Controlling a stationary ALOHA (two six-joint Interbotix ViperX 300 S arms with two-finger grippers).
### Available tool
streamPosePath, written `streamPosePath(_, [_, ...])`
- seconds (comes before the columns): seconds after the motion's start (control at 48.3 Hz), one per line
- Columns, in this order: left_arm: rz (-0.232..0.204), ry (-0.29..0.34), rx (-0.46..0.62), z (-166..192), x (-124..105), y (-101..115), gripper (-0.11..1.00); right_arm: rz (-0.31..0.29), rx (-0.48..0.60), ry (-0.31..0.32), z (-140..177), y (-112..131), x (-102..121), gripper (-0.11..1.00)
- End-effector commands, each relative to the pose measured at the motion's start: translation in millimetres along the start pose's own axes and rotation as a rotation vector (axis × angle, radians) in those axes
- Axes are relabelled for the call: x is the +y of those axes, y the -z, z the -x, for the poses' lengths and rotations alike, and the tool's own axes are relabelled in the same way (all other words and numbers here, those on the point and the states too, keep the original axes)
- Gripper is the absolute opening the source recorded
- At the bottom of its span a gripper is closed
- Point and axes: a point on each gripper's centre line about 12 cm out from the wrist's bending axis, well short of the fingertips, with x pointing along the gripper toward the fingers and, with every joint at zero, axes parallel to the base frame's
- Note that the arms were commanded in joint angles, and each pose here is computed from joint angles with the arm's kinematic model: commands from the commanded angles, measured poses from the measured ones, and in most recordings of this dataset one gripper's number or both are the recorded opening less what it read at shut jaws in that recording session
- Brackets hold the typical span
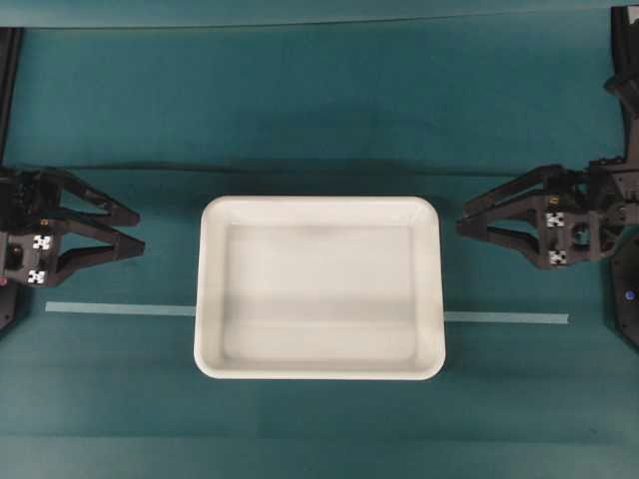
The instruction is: Lift the white case with both hands.
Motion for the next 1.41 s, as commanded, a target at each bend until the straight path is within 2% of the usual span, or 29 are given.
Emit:
streamPosePath(0.0, [-0.052,0.025,-0.027,0.5,-10.1,-9.9,0.95,0.031,-0.032,-0.028,2.2,-7.0,7.8,0.89])
streamPosePath(0.207, [-0.189,0.053,-0.062,8.7,-17.6,-16.9,0.95,0.105,-0.07,-0.076,16.0,-12.9,17.0,0.89])
streamPosePath(0.29, [-0.249,0.069,-0.085,14.3,-21.7,-20.7,0.95,0.163,-0.088,-0.095,21.9,-14.7,20.7,0.89])
streamPosePath(0.414, [-0.313,0.094,-0.122,23.8,-28.2,-26.8,0.95,0.272,-0.121,-0.12,31.4,-18.5,26.7,0.89])
streamPosePath(0.767, [-0.41,0.167,-0.239,56.8,-44.5,-42.0,0.95,0.619,-0.242,-0.172,59.8,-31.2,45.5,0.89])
streamPosePath(0.87, [-0.46,0.185,-0.28,68.4,-49.6,-46.8,0.95,0.701,-0.281,-0.184,68.6,-35.1,51.2,0.89])
streamPosePath(0.995, [-0.535,0.197,-0.324,79.3,-54.6,-51.5,0.95,0.713,-0.303,-0.197,75.3,-37.7,55.2,0.89])
streamPosePath(1.098, [-0.566,0.198,-0.338,82.8,-56.2,-53.1,0.95,0.711,-0.296,-0.197,76.0,-37.2,55.3,0.89])
streamPosePath(1.388, [-0.57,0.19,-0.327,79.4,-54.1,-51.1,0.95,0.706,-0.281,-0.195,74.7,-35.8,54.5,0.89])
